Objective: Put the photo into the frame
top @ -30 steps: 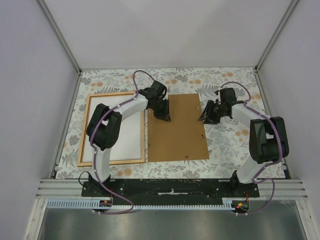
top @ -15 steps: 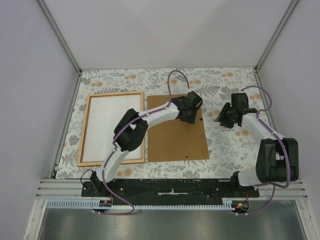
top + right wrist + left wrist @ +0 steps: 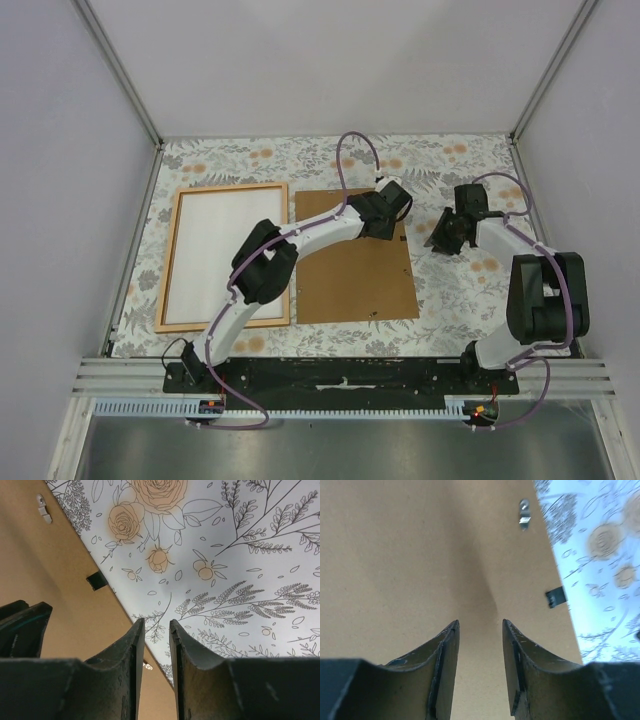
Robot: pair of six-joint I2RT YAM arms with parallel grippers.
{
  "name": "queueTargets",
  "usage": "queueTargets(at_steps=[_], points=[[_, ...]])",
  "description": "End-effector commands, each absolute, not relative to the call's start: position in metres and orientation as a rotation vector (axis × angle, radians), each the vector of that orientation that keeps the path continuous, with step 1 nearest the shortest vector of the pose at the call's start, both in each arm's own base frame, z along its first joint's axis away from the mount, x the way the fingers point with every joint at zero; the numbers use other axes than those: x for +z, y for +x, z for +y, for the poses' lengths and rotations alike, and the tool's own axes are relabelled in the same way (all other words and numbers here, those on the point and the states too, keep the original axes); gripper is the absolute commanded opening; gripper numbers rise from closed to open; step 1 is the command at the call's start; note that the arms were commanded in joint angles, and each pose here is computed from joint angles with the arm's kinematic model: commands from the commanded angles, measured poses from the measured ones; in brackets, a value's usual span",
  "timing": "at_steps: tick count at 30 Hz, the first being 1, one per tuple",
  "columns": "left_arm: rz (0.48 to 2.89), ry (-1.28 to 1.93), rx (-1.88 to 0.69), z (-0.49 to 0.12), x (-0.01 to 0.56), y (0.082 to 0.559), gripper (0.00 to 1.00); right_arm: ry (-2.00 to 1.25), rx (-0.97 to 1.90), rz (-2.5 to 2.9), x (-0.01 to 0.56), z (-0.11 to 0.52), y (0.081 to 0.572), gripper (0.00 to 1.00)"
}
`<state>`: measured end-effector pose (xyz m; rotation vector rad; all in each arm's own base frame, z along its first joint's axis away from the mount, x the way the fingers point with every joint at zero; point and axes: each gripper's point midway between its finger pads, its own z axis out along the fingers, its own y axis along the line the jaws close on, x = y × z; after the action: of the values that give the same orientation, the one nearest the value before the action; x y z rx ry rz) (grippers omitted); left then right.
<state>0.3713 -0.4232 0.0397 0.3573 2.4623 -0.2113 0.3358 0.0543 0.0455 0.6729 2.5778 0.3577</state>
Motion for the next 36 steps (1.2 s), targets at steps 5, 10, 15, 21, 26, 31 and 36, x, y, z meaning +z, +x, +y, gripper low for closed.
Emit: queueTargets(at_steps=[5,10,15,21,26,31,36], points=[[2.35,0.321,-0.296,-0.463,0.068,0.379,0.51,0.783,0.324,2.385,0.09,0.034,0.338,0.36],[2.289,0.278,-0.333,-0.487,0.071,0.384,0.51,0.797,0.314,2.336,0.107,0.03,0.318,0.37],[2.264,0.274,-0.353,-0.51,0.065,0.386,0.51,0.782,0.288,2.301,0.124,0.019,0.307,0.4],[2.302,0.265,-0.258,-0.501,0.041,0.377,0.49,0.76,0.267,2.288,0.131,0.01,0.302,0.41],[2.32,0.277,-0.201,-0.494,0.027,0.373,0.44,0.743,0.278,2.307,0.128,0.011,0.303,0.41],[2.331,0.278,-0.157,-0.486,0.021,0.372,0.4,0.735,0.278,2.313,0.127,0.01,0.303,0.41],[2.344,0.293,-0.144,-0.483,0.015,0.37,0.35,0.731,0.284,2.324,0.122,0.01,0.302,0.41]])
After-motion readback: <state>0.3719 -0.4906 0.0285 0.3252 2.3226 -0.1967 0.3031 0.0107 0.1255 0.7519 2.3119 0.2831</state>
